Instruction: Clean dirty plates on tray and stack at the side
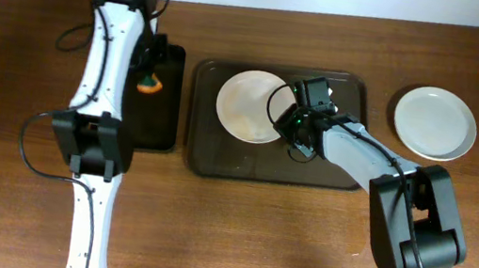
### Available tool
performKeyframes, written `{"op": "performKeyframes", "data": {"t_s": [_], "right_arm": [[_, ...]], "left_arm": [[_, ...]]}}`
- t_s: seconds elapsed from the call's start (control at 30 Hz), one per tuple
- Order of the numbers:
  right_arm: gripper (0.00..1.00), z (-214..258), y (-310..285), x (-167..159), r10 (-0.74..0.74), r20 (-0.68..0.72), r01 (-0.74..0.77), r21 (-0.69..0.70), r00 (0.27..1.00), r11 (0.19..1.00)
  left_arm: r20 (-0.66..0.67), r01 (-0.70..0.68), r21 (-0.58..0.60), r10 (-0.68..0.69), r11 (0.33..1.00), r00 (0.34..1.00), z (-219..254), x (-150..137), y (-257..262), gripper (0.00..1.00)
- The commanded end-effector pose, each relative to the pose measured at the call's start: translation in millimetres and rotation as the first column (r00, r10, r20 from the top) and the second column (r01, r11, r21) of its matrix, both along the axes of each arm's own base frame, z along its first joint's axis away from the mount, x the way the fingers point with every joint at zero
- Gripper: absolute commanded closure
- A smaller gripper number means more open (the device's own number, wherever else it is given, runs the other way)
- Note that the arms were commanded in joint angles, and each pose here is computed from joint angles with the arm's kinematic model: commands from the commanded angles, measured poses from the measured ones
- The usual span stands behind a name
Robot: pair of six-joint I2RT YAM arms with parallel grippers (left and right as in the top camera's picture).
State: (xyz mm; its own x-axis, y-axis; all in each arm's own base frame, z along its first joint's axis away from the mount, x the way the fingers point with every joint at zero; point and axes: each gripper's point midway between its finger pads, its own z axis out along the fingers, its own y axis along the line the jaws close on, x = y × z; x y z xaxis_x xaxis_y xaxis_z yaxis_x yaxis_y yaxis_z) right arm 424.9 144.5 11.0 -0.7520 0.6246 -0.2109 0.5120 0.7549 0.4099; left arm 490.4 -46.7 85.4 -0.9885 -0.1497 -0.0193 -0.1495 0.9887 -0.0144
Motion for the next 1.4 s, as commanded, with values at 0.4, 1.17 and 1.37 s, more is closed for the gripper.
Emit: {"op": "performKeyframes", "data": {"t_s": [0.4, 1.17, 1.37], "right_arm": [[0.96, -3, -11, -2, 0.041, 0.004, -0.040, -0.065, 0.999, 0.997], [0.96, 283, -123, -32, 0.333, -0.065, -0.073, -0.997, 0.941, 0.013], [0.96, 285, -106, -33, 0.368, -0.060, -0.066, -0.998, 0.928, 0.003]], "left_arm": [[-0.151, 0.075, 0.005, -0.073, 0.997, 0.986, -52, -20, 20, 0.00], [0.066, 0.054, 0.000, -0.054, 0.999, 0.996, 22, 8, 17, 0.00], [0.066, 0.054, 0.000, -0.054, 0.999, 0.996, 22, 8, 17, 0.00]]}}
